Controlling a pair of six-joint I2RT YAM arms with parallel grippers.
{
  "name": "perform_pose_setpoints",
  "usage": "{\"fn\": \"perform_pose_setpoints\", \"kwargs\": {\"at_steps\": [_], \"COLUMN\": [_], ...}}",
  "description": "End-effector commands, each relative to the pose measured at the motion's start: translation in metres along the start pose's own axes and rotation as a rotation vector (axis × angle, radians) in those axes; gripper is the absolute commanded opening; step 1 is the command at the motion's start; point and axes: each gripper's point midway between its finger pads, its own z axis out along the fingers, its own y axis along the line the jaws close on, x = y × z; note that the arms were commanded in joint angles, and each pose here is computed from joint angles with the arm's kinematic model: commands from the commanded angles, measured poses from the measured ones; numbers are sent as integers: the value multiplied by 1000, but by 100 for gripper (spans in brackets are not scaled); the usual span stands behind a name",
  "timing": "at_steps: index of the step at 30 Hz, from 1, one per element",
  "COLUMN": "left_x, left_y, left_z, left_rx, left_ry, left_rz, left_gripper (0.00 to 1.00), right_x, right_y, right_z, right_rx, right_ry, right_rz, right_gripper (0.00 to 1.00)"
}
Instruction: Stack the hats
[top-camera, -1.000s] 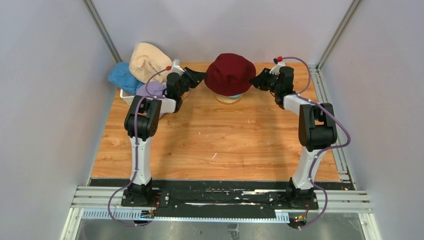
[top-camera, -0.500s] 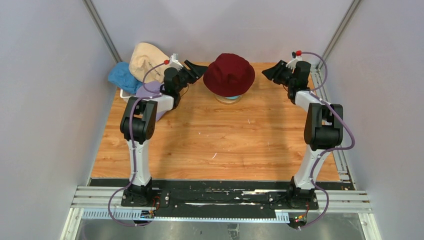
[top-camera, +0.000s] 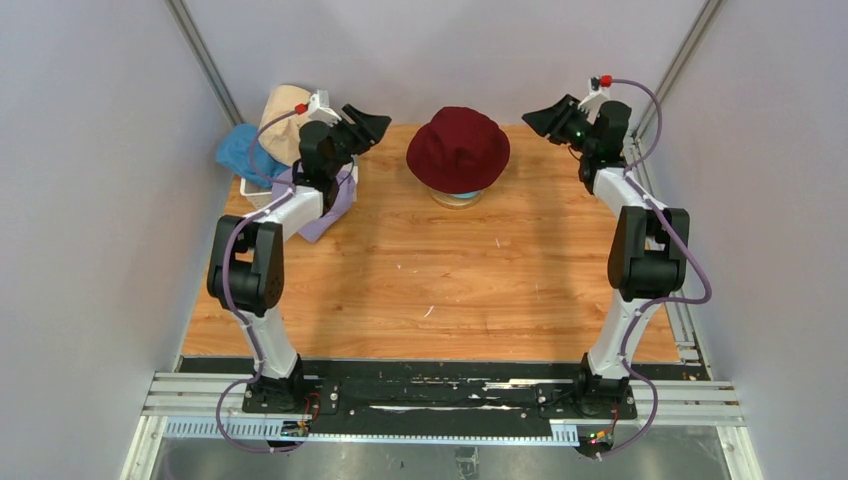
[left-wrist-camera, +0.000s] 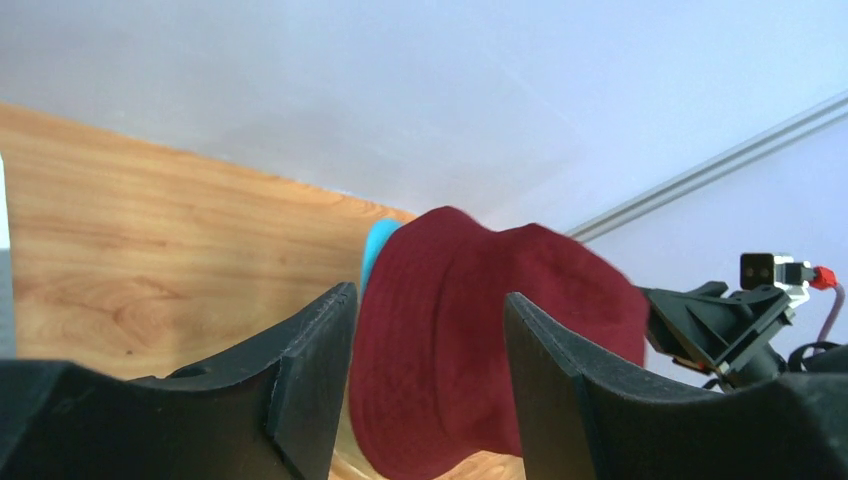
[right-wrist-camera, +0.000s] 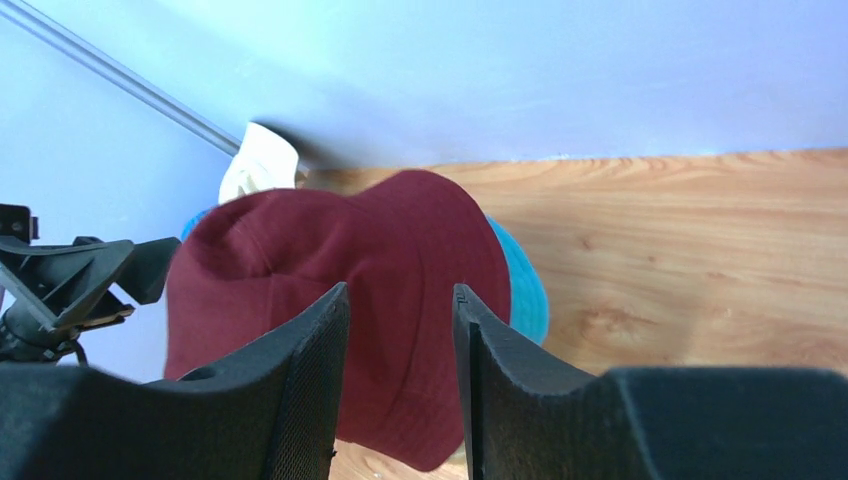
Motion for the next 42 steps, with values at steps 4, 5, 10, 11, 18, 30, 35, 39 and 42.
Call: {"fn": "perform_pose_setpoints", "kwargs": {"at_steps": [4,5,10,11,18,30,35,39,42], "left_x": [-30,-32,-36,-37,-45,-94,-112,-101,-83], "left_y": [-28,-31,-38,-38,-43,5,49,73,93], "left_z": [-18,-20,-26,-27,-39,-80,-115,-147,-165], "left_rx": [6,9,13,14,-13,-375,-585,-683,-697], "left_ry": [-47,-48,-50,-52,-60,-114,-118,-148,-149], "left_rz": [99,100,107,109,159,303,237,162,73], "left_gripper": [60,60,60,60,60,64,61,59,59], "right_x": [-15,-15,-5,-3,10,-5,-13,-10,-10], "right_y": [40,43,64,67,82,94,103,110,115], "right_z": [22,24,37,39,48,31,7,-7,-14], "right_rx": [-128,-136,-180,-186,-207,-132,-83,-82,-83], "right_ry": [-12,-10,24,29,58,25,-5,-5,-5], "right_rz": [-16,-19,-35,-38,-56,-179,-239,-244,-255], "right_gripper": [43,43,43,43,43,43,44,44,44]}}
